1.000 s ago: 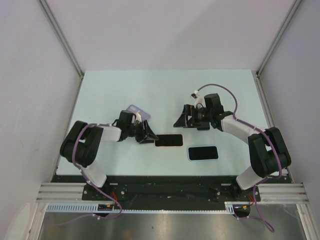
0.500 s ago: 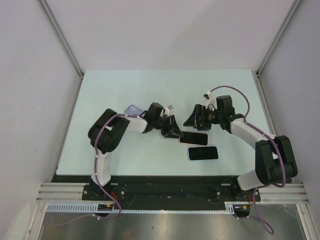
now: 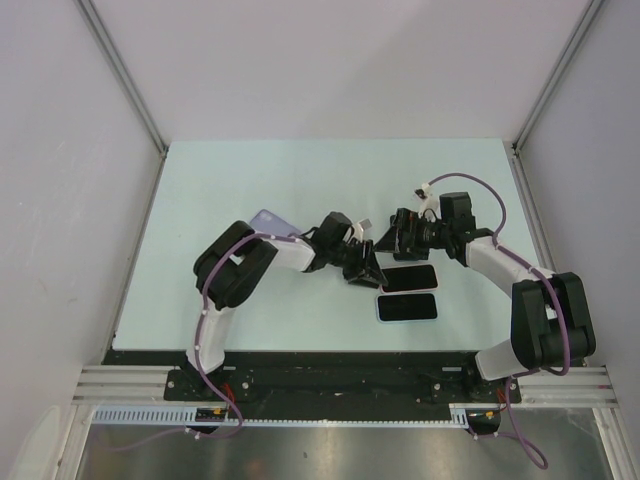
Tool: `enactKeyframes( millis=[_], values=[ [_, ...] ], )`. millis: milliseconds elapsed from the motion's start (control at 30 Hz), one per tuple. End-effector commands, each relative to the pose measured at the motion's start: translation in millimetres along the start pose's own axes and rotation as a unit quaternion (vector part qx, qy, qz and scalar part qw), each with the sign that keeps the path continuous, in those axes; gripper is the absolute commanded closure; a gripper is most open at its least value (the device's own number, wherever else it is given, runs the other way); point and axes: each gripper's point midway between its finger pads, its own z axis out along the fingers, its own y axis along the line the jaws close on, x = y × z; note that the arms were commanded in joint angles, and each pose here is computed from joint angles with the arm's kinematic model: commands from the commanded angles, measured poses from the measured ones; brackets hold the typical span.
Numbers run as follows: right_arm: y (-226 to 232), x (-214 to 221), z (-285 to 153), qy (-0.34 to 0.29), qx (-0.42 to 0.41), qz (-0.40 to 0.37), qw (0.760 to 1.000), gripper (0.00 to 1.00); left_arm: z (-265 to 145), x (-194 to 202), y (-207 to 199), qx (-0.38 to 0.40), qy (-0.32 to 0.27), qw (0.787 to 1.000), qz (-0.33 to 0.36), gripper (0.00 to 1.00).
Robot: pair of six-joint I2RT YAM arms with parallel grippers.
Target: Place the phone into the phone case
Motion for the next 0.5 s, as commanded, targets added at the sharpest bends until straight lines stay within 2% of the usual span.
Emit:
enactKeyframes(
  millis=[0, 200, 467],
  values=[
    [5.4, -4.0, -6.2, -0.01, -0.005, -0.014, 1.0, 0.03, -27.0, -21.7, -12.2, 0.004, -0.044, 0.998, 0.033, 0.51],
    [5.1, -3.4, -5.7, -0.008, -0.006, -0.014, 1.0, 0.02, -77.4, -59.5, -6.5, -0.015, -0.117, 0.991, 0.067, 0.48],
    [0.9, -1.4, -2.2, -0.003, -0.003, -0.008, 1.0, 0.02, -153.0, -100.9, 36.1, -0.102, -0.193, 0.973, 0.074, 0.45]
  ],
)
